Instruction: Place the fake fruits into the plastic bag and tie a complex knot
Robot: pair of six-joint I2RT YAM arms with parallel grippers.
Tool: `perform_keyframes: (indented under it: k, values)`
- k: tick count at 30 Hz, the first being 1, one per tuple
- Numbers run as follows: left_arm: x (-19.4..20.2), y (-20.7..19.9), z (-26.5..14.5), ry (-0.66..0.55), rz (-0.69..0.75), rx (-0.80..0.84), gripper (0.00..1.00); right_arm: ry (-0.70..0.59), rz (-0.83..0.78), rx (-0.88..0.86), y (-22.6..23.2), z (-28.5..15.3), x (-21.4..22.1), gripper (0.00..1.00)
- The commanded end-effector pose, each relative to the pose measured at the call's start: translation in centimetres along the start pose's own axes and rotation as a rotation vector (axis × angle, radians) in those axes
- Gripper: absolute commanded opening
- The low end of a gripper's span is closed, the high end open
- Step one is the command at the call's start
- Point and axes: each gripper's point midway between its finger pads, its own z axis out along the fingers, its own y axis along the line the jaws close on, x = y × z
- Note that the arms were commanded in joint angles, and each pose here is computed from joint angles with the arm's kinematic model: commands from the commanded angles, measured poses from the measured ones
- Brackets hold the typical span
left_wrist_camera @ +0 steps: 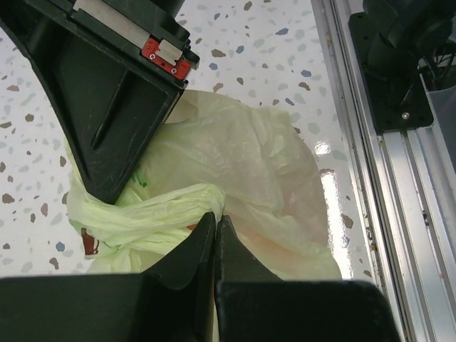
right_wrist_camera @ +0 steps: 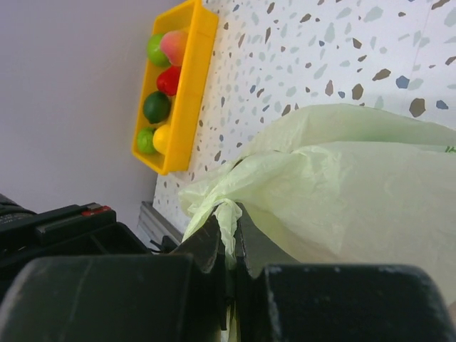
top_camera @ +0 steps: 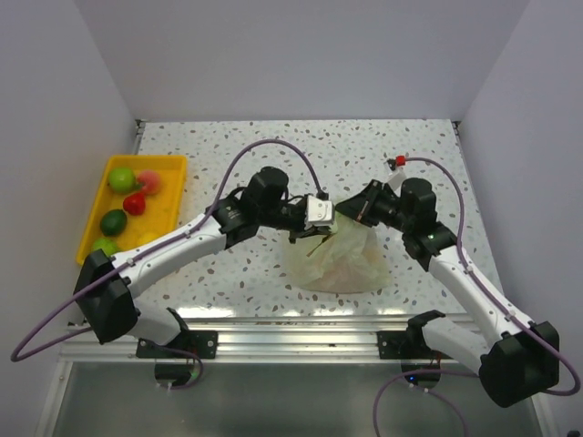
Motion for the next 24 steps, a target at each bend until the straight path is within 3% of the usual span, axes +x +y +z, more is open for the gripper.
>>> perform_keyframes:
  k: [1, 10, 14, 17, 23, 24]
  values:
    - [2.1, -1.3, 1.8, 0.066, -0.048, 0.011, 0.00, -0.116, -0.055, -0.006, 0.1, 0.0, -2.3, 0.00]
    - [8.4, -0.2, 4.3, 0.318, -0.037, -0.107, 0.00, -0.110, -0.081, -0.032, 0.9, -0.5, -2.3, 0.00]
    - [10.8, 3.3, 3.1, 0.430, -0.023, -0.334, 0.00, -0.089, -0.081, -0.027, 0.8, -0.8, -1.8, 0.00]
    - [12.2, 4.6, 2.4, 0.487, 0.012, -0.412, 0.00, -0.068, -0.070, -0.041, 1.0, -0.9, -1.2, 0.00]
    - [12.0, 4.4, 2.8, 0.424, 0.039, -0.404, 0.00, 0.003, -0.059, -0.110, 2.5, -1.2, 0.0, 0.00]
    - [11.5, 4.4, 2.7, 0.396, 0.033, -0.405, 0.00, 0.011, -0.070, -0.107, 2.7, -1.4, -0.1, 0.07]
